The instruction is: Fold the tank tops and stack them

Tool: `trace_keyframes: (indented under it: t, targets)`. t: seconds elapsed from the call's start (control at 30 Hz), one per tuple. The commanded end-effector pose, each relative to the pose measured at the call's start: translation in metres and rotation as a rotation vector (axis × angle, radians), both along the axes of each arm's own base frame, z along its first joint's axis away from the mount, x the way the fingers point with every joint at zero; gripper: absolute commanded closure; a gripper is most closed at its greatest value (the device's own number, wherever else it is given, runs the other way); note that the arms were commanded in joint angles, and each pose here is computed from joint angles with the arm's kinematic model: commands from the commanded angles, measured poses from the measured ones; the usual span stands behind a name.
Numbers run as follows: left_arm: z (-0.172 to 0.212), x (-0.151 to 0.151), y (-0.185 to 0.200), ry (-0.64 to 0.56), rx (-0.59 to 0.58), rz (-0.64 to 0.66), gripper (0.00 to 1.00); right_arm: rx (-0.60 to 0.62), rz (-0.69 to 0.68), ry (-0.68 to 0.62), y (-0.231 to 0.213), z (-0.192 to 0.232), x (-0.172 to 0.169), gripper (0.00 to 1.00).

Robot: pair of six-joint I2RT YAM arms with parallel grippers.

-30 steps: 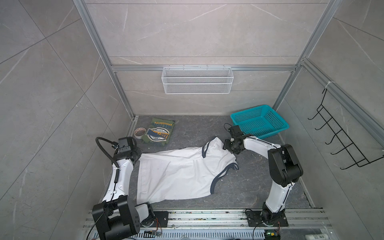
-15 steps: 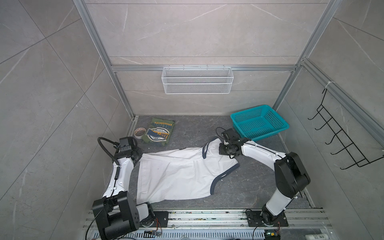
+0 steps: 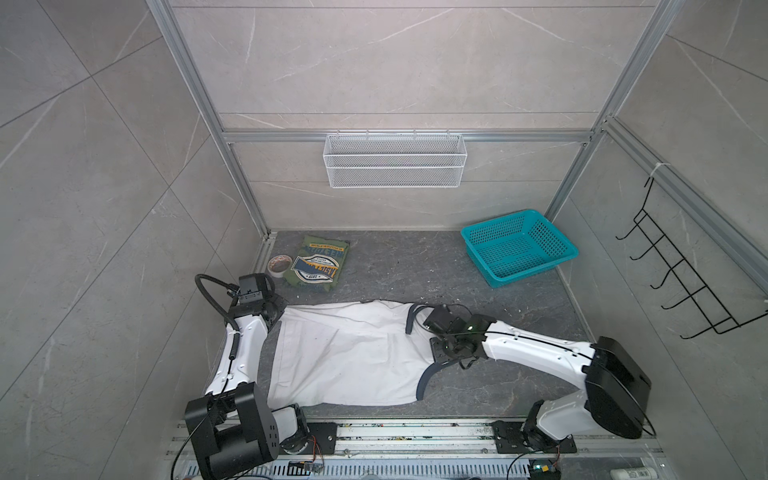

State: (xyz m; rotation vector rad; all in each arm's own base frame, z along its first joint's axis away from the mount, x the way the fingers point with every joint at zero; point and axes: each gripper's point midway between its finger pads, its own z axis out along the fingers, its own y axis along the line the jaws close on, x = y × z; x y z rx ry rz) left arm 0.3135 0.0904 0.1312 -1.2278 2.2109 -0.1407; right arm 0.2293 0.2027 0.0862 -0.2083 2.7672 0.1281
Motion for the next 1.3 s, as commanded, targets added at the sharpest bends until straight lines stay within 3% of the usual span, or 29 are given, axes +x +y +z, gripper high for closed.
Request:
trace_keyframes:
  t: [0.0, 0.07, 0.13, 0.33, 0.6, 0.8, 1.1, 1.27]
  targets:
    - [0.004, 0.001, 0.004, -0.022, 0.006, 0.017, 1.0, 0.127, -0.09, -0.098, -0.021, 0.047, 0.035, 0.37]
    - [0.004, -0.001, 0.003, -0.019, 0.008, 0.017, 1.0, 0.217, -0.161, -0.097, -0.034, 0.052, 0.058, 0.38]
    - [0.005, -0.001, 0.004, -0.021, 0.01, 0.019, 1.0, 0.226, -0.223, -0.093, -0.046, 0.047, 0.077, 0.4]
    - [0.007, -0.003, 0.004, -0.023, 0.012, 0.018, 1.0, 0.083, -0.303, -0.028, -0.07, -0.004, 0.105, 0.51]
    - [0.009, -0.001, 0.002, -0.034, 0.005, 0.017, 1.0, 0.091, -0.203, 0.072, -0.037, -0.049, 0.098, 0.51]
    - [0.006, -0.003, 0.003, -0.025, 0.007, 0.019, 1.0, 0.185, -0.049, -0.003, 0.023, -0.013, 0.093, 0.48]
    - [0.008, -0.004, 0.004, -0.028, 0.015, 0.025, 1.0, -0.006, 0.077, 0.021, 0.068, -0.042, 0.068, 0.38]
    - [0.005, -0.003, 0.003, -0.025, 0.009, 0.023, 1.0, -0.048, 0.126, -0.017, 0.073, -0.028, 0.063, 0.29]
